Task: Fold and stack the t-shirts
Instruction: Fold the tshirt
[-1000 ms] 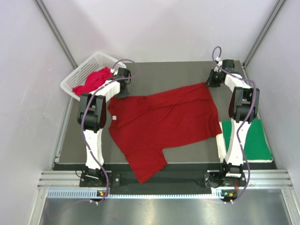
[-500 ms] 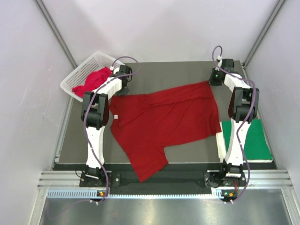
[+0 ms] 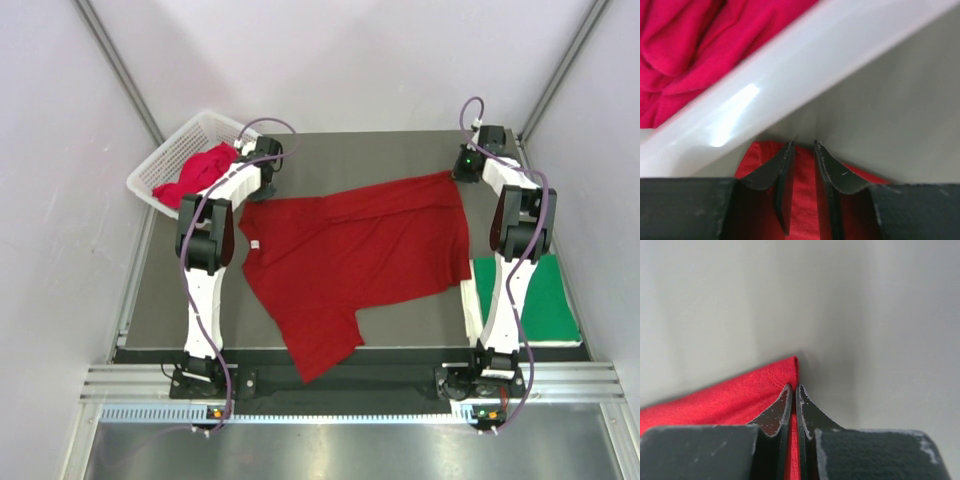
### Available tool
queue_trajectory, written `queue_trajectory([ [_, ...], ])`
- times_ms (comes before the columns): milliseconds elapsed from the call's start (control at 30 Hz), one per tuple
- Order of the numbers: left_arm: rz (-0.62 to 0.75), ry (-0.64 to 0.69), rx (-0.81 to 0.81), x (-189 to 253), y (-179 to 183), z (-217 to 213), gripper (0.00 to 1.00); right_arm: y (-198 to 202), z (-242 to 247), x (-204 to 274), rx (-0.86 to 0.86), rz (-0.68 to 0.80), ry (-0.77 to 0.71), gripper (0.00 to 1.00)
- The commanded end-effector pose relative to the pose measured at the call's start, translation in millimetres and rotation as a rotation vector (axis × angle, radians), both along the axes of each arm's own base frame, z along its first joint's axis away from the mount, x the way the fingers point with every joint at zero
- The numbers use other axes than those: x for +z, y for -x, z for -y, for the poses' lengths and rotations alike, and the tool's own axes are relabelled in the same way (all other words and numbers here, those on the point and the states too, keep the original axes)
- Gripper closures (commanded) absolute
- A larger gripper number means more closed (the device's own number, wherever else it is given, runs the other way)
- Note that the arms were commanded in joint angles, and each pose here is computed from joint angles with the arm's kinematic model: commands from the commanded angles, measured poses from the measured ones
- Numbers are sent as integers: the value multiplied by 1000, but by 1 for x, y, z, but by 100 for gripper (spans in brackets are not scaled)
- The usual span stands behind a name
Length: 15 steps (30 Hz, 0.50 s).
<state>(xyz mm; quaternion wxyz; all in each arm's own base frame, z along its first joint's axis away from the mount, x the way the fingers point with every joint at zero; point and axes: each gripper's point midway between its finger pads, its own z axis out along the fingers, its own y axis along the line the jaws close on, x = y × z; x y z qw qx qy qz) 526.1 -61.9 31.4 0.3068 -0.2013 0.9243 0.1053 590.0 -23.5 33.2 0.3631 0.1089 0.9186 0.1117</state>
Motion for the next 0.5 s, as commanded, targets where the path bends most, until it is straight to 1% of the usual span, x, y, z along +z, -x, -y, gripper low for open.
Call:
queue_trajectory([
  [0,33,48,-93,27,-4,17,71,-1,20,16,-36,30,18,100],
  [67,64,74,-124,48,-8,24,71,-3,18,25,-42,39,15,97],
  [167,93,51,-164,80,-6,25,69,-1,18,39,-51,47,14,85],
  [200,89,38,-167,86,-2,24,66,-1,19,44,-58,49,17,75],
  [233,111,25,-163,102,1,21,60,4,22,50,-82,36,29,71],
  [300,108,14,-174,109,12,20,57,9,27,58,-119,19,40,64],
  [333,141,22,-175,128,18,19,57,15,28,67,-136,7,43,63],
  [367,141,38,-200,132,24,23,57,18,29,72,-161,-3,37,63],
  [400,112,48,-228,125,37,29,57,22,27,76,-165,-12,29,63],
  [433,138,61,-259,141,47,35,57,33,25,83,-168,-39,27,63],
  [467,137,69,-287,142,55,43,57,40,22,86,-173,-55,33,63],
])
